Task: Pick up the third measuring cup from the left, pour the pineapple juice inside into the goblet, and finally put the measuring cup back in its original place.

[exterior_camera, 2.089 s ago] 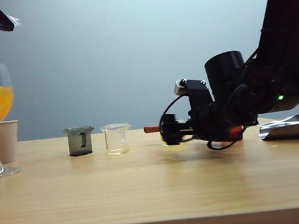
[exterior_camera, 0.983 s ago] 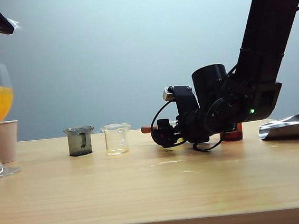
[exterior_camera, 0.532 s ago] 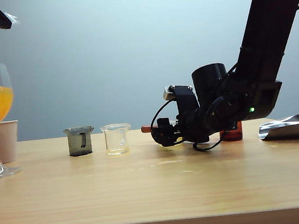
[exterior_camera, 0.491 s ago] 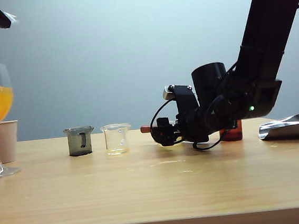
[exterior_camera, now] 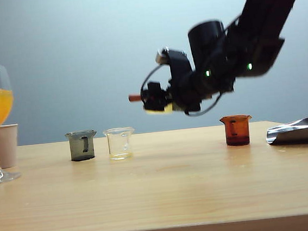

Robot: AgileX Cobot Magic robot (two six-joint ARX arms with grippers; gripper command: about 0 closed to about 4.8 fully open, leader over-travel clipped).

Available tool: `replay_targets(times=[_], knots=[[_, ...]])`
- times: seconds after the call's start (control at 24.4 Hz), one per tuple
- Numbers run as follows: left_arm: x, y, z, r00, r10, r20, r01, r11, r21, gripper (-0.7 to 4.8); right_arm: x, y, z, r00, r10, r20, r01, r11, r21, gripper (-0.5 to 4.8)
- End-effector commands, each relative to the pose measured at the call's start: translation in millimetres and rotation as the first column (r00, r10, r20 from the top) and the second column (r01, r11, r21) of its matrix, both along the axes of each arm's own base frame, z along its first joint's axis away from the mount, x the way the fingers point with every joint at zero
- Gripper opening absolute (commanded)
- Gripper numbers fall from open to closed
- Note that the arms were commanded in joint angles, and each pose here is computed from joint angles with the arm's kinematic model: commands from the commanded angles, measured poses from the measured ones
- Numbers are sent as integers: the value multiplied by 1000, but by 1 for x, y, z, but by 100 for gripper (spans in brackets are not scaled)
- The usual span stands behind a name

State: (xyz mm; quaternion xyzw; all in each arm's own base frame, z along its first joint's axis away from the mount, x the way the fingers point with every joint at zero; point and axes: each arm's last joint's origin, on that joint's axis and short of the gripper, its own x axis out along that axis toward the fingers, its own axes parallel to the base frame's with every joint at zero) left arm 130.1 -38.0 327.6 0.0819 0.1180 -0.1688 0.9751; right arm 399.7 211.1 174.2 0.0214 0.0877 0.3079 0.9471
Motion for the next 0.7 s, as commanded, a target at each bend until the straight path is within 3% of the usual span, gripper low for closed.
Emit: replay_targets(times=[0.04, 0.33, 0.7], knots=[[-4, 11, -1, 998, 43, -44, -45, 998, -53, -5, -10, 7, 35, 998, 51, 38, -53, 998, 29, 112], [-11, 32, 2, 978, 211, -7, -211, 977, -28, -5, -29, 49, 96, 982, 187, -18, -187, 982, 11, 112], [1, 43, 2, 961, 277, -9, -277, 959, -62, -5, -44, 93, 150, 964, 248, 94, -253, 966, 53, 111]])
